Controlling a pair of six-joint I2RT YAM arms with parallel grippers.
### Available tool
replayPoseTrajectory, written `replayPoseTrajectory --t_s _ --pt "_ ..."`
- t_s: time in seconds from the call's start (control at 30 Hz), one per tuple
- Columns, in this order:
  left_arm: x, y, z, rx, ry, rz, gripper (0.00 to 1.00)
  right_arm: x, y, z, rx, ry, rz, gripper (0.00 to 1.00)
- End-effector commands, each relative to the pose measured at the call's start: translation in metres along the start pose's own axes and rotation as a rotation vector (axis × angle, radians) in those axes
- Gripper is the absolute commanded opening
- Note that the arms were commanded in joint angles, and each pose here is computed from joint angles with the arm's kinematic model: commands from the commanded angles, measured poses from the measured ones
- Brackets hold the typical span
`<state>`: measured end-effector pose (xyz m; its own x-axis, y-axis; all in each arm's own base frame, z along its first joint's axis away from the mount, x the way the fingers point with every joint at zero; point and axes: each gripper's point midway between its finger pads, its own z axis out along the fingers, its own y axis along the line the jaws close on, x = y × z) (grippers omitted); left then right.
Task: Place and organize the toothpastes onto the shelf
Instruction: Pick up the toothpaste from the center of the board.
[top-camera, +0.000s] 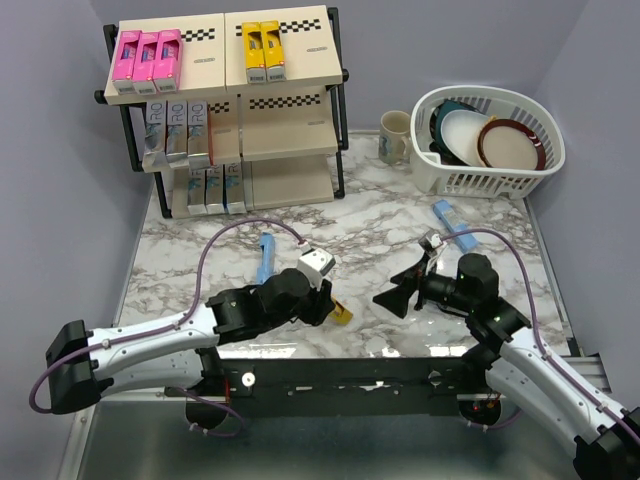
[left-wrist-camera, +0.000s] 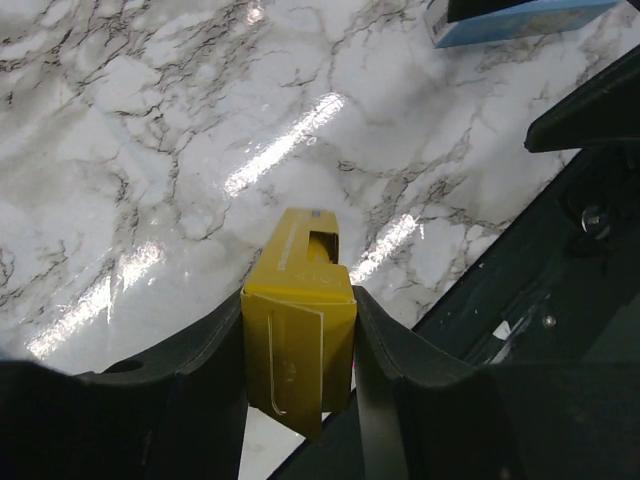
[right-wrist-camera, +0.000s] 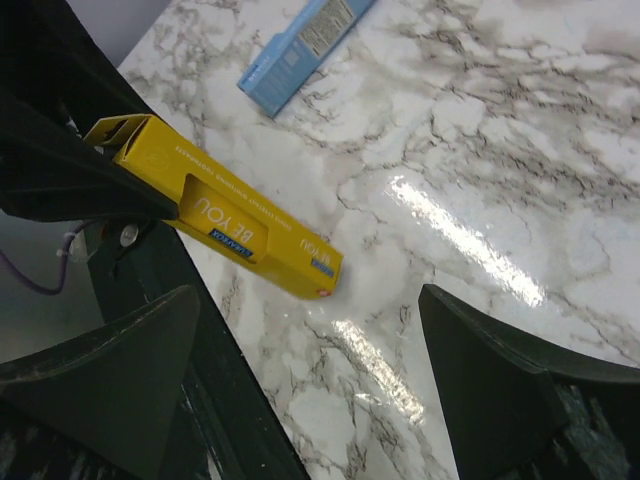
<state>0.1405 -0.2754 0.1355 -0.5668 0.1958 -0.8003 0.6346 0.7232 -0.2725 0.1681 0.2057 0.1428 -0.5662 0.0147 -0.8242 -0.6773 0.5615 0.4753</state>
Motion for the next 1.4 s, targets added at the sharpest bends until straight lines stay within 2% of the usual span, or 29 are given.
replayPoseTrajectory --t_s 0.0,0.3,0.5,0.53,0.73,1.13,1.37 --pt "-0.009 -0.006 -0.017 0.06 0.041 0.0 0.44 -0.018 0.02 0.004 -0.151 -0.102 -0.152 0.99" --pt "-0.045 0.015 -0.03 0.066 -0.024 -0.13 0.34 -0.004 0.031 0.017 -0.221 -0.116 -0.239 0.99" --pt "-0.063 0.025 -0.041 0.052 -0.044 -0.174 0.33 0.001 0.042 0.034 -0.149 -0.215 -0.385 0.99" --pt "-0.065 0.026 -0.043 0.053 -0.049 -0.184 0.32 -0.007 0.046 0.034 -0.149 -0.264 -0.395 0.99" --pt "-0.082 0.048 -0.052 0.034 -0.094 -0.267 0.31 -0.018 0.04 0.04 -0.084 -0.357 -0.45 0.98" --pt "-0.111 0.055 -0.057 0.152 -0.192 -0.422 0.29 -0.013 0.042 0.075 -0.064 -0.343 -0.506 0.98" --pt "-0.109 0.054 -0.059 0.2 -0.2 -0.486 0.29 -0.034 0.053 0.081 -0.067 -0.419 -0.569 0.98"
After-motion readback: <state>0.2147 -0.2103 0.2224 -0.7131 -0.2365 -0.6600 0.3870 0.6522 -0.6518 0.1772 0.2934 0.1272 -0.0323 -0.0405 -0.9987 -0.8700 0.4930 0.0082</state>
